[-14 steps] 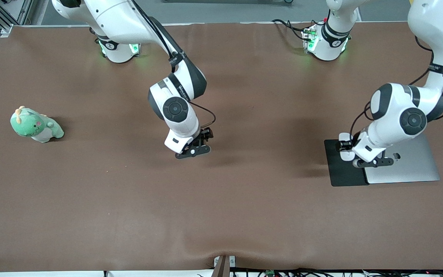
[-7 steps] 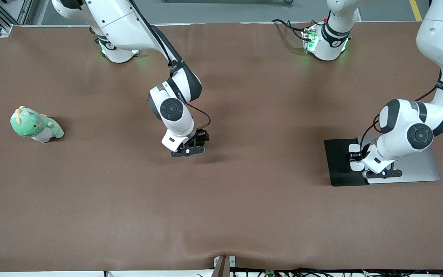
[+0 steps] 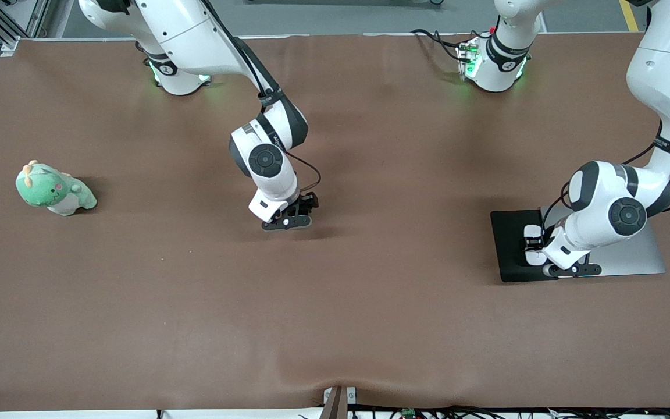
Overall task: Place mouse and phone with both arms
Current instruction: 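Lower the mouse onto the pad while the right gripper grasps the phone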
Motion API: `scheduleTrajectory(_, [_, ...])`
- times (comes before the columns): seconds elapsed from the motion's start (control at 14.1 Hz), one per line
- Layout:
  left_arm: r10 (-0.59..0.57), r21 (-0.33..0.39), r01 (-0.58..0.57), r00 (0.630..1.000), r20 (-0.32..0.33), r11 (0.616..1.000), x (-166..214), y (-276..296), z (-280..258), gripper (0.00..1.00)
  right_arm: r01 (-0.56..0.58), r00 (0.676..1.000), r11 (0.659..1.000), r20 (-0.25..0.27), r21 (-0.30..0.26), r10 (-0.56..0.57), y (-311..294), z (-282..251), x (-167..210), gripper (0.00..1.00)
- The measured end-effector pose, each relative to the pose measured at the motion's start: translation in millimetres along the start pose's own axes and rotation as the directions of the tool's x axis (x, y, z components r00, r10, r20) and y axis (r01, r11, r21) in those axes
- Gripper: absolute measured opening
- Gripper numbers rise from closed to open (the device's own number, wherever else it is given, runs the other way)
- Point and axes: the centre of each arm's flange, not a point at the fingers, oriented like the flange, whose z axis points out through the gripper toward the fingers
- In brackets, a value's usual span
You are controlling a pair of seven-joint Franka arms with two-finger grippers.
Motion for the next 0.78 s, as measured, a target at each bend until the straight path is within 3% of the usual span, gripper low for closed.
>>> scheduleTrajectory(0.78, [-0.023,-0.011,0.023,1.0,-0.006,1.0,0,7,10,0.63,0.009,1.0,1.0,-0.01,0.004,-0.009,-7,11,-11,1.0])
